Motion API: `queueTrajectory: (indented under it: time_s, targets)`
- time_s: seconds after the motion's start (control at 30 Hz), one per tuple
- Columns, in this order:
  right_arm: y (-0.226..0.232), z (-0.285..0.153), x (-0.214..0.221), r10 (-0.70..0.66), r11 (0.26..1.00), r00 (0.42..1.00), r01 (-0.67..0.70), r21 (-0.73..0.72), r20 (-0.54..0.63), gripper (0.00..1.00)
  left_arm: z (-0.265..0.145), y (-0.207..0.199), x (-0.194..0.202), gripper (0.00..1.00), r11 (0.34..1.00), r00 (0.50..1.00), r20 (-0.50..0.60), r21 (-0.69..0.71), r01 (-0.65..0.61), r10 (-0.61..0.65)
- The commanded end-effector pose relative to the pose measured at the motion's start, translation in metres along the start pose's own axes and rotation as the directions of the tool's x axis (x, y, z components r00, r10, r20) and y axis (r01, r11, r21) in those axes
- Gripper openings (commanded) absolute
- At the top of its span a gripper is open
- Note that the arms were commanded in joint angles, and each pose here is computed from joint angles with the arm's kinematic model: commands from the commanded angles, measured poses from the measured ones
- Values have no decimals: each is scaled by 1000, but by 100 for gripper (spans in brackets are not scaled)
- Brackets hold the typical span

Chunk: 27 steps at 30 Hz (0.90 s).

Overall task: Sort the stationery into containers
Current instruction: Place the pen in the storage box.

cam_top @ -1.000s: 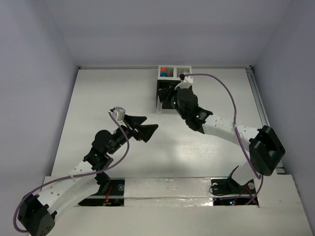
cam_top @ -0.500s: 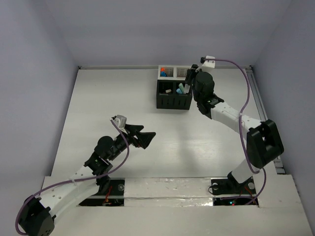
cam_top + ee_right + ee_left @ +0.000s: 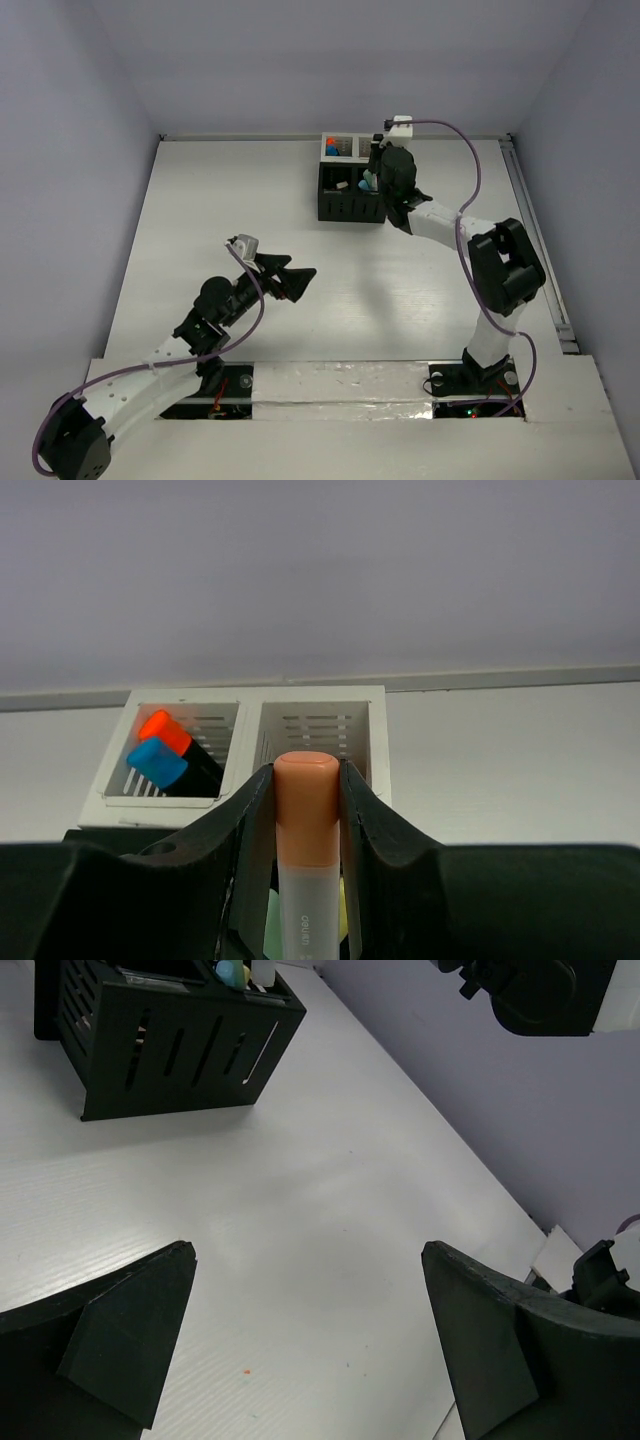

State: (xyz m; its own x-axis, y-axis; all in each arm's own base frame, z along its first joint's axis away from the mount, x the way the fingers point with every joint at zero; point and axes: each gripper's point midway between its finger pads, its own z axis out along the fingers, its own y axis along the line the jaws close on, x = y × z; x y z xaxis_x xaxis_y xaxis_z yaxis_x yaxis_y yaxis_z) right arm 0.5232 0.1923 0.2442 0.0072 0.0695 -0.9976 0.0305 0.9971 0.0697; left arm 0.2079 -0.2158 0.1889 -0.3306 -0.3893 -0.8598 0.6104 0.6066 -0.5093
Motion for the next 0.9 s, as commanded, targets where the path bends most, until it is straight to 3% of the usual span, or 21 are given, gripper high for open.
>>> queueTrajectory:
  time_s: [0.0, 0.13, 0.23, 0.27, 0.33, 0.37, 0.6, 0.87]
  targets:
    - [-2, -2, -16, 87, 996, 992, -88, 12, 87, 0, 3, -5, -12, 95, 1000, 999, 48, 23, -19, 18]
    - [-5, -11, 4, 135, 991, 989, -135, 3, 66, 0, 3, -5, -11, 95, 1000, 999, 48, 23, -16, 15]
    - [-4, -22, 3, 157, 987, 985, -155, -37, 76, 12, 4, -5, -11, 95, 1000, 999, 48, 21, -11, 10]
    - [-4, -24, -1, 163, 986, 983, -160, -49, 85, 26, 4, -4, -11, 95, 1000, 999, 48, 20, -9, 8]
    - [-3, -30, -14, 174, 983, 980, -168, -68, 97, 45, 5, -5, -13, 95, 1000, 998, 58, 19, -5, 4]
    - [-3, -31, -16, 170, 984, 981, -164, -72, 90, 60, 5, -5, -15, 95, 1000, 998, 64, 18, -1, 0]
    - [6, -51, -63, 188, 971, 979, -174, -165, 79, 97, 9, -16, -37, 97, 999, 994, 106, 29, 16, -19]
    - [-13, -103, -86, 295, 939, 954, -280, -200, 48, 100, 12, -24, -70, 99, 1000, 985, 168, 3, 28, -28]
